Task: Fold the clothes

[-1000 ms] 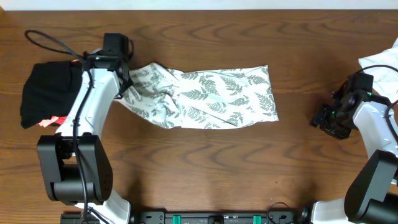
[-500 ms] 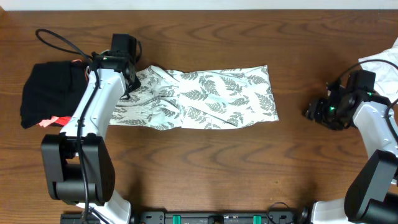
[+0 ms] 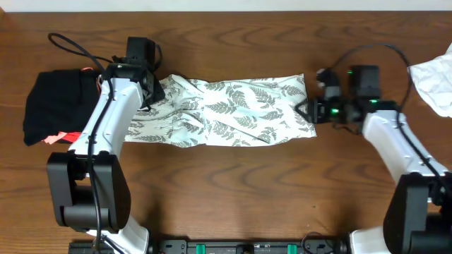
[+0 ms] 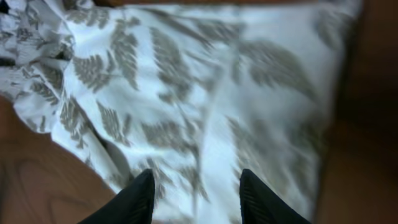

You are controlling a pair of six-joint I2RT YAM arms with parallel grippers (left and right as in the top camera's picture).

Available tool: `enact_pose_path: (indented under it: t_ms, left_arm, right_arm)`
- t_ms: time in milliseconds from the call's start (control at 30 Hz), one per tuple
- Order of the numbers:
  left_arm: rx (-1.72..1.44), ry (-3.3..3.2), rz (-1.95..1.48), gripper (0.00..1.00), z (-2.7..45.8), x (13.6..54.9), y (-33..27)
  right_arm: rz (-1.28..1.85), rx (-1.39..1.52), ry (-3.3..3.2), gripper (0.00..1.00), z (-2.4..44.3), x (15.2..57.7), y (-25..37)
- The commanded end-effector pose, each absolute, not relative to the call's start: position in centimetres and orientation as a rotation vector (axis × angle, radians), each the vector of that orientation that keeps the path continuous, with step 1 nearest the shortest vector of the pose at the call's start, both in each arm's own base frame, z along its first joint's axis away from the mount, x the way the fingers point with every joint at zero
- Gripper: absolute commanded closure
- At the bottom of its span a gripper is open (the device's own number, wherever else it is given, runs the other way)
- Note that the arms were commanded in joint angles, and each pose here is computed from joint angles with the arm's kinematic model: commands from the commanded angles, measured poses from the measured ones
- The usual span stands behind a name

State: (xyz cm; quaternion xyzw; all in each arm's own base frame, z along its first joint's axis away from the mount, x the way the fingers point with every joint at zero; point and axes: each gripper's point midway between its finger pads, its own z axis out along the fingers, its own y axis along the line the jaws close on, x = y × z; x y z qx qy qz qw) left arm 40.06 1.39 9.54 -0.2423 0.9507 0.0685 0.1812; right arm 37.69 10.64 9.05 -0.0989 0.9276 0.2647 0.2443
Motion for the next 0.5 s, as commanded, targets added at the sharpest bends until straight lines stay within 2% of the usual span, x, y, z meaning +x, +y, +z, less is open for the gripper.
enact_pose_path:
  t_ms: [0,267,367,467]
  left_arm:
    - [-0.647,2.738,0.178,0.43,8.4,39.2,0.7]
    - [-0.625,2.762,0.18,0.43,8.2,38.8,0.1]
    - [-0.622,2.769,0.183,0.43,8.2,38.6,0.0]
    - [-0.618,2.772,0.184,0.43,8.2,38.5,-0.1]
  right_arm:
    - [0.669,-0.299,2.566,0.57,6.9,38.2,12.9]
    - [0.659,-0.279,2.642,0.55,0.6,39.1,15.5]
    - [0.59,-0.212,2.729,0.56,-2.1,38.5,14.2]
    - [0.393,-0.057,2.843,0.57,-4.1,37.5,10.7]
